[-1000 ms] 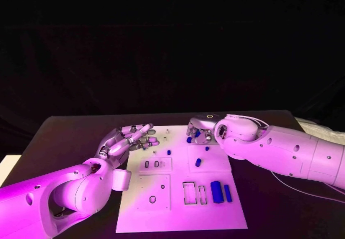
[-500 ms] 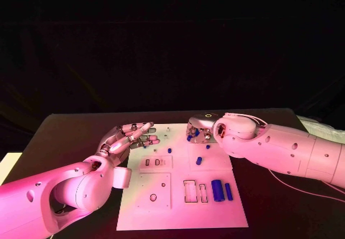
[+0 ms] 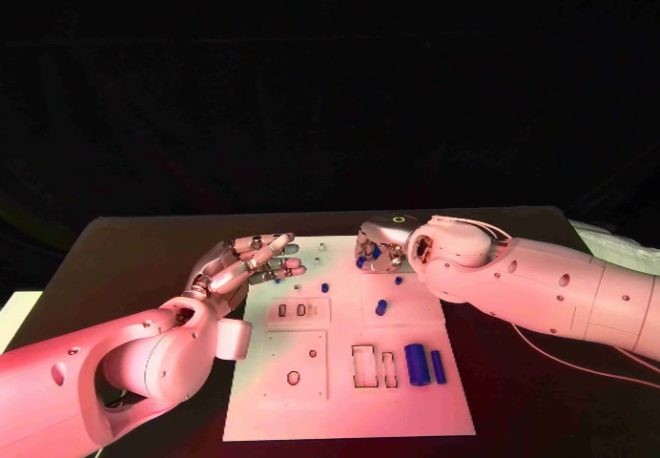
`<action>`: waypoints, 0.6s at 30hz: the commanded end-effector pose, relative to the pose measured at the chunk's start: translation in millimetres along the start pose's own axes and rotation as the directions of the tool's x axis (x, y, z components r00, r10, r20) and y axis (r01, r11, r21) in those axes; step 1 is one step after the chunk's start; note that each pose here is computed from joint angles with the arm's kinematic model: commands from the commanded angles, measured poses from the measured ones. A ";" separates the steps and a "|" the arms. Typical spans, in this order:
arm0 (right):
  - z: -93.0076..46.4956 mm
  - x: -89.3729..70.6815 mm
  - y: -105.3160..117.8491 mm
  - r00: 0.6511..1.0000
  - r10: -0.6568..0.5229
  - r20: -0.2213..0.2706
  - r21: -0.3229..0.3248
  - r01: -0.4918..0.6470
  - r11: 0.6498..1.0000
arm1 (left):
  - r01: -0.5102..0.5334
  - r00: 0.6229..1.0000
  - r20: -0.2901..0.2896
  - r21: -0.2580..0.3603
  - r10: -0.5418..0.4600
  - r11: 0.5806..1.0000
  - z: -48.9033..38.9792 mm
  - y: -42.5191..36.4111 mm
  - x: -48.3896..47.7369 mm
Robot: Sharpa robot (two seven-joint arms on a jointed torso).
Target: Assemble the parts on the task board
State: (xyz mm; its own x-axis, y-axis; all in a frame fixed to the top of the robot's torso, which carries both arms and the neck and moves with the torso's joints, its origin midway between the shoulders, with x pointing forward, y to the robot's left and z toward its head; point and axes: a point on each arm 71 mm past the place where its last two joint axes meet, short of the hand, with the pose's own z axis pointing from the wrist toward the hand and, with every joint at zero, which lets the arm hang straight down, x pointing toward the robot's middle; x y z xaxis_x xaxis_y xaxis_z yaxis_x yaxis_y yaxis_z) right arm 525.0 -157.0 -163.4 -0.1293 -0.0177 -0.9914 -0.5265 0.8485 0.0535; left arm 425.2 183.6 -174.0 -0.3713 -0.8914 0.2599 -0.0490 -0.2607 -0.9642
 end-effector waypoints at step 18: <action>25.3 -17.2 19.5 0.972 0.056 0.228 -0.004 -0.056 0.998 | 0.016 1.000 -0.027 0.001 -0.016 1.000 1.9 -0.6 4.1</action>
State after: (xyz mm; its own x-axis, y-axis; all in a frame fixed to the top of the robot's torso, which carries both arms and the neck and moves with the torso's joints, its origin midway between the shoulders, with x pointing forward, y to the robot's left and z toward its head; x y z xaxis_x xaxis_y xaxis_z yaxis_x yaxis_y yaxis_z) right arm 536.4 -127.2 -150.0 0.0162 0.1378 -0.9903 -0.5295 0.8414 0.1084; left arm 426.4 182.6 -174.3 -0.3731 -0.8902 0.2613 -0.0522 -0.2610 -0.9639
